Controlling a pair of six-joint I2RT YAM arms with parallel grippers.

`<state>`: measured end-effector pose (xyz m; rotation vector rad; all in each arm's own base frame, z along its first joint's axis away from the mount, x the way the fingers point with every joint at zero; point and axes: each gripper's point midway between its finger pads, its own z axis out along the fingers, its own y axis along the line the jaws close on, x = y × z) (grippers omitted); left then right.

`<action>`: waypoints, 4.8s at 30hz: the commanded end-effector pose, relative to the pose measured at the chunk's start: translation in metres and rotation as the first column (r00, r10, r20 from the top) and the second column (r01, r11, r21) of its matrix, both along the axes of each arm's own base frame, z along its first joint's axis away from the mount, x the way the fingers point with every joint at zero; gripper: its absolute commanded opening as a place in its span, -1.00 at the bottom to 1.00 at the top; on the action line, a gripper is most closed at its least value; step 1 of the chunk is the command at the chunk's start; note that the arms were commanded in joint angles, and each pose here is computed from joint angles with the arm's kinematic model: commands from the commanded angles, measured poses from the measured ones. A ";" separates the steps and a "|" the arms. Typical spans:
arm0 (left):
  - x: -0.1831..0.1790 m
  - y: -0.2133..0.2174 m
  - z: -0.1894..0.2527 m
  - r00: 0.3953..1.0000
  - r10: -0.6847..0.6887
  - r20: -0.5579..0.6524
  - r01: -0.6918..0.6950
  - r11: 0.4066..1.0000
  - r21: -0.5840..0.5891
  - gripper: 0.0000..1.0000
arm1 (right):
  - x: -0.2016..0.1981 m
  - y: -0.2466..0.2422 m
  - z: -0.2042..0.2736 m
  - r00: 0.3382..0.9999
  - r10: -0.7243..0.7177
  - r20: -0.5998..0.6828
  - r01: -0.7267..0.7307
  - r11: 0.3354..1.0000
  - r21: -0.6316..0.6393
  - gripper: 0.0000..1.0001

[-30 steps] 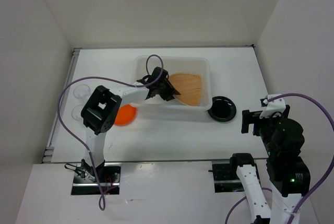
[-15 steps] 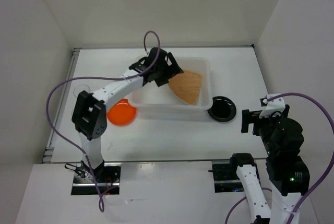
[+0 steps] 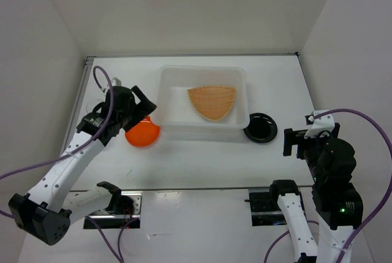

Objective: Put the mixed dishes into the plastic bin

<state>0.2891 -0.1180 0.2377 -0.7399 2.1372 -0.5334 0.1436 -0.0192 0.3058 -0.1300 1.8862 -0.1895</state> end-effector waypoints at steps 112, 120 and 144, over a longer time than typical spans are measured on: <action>0.118 -0.010 0.071 0.960 0.176 0.216 -0.052 0.875 -0.481 -1.00 | 0.008 0.002 0.007 0.999 0.012 0.029 -0.012 1.000 0.005 0.96; 0.152 -0.142 0.033 0.968 -0.182 0.174 0.242 0.864 -0.441 -1.00 | 0.006 0.003 0.008 0.999 0.009 0.039 -0.009 1.000 0.013 0.96; 0.177 -0.222 -0.108 0.931 -0.349 -0.105 0.280 0.869 -0.409 -0.65 | 0.004 -0.002 0.010 0.999 -0.020 0.049 0.020 1.000 0.015 0.96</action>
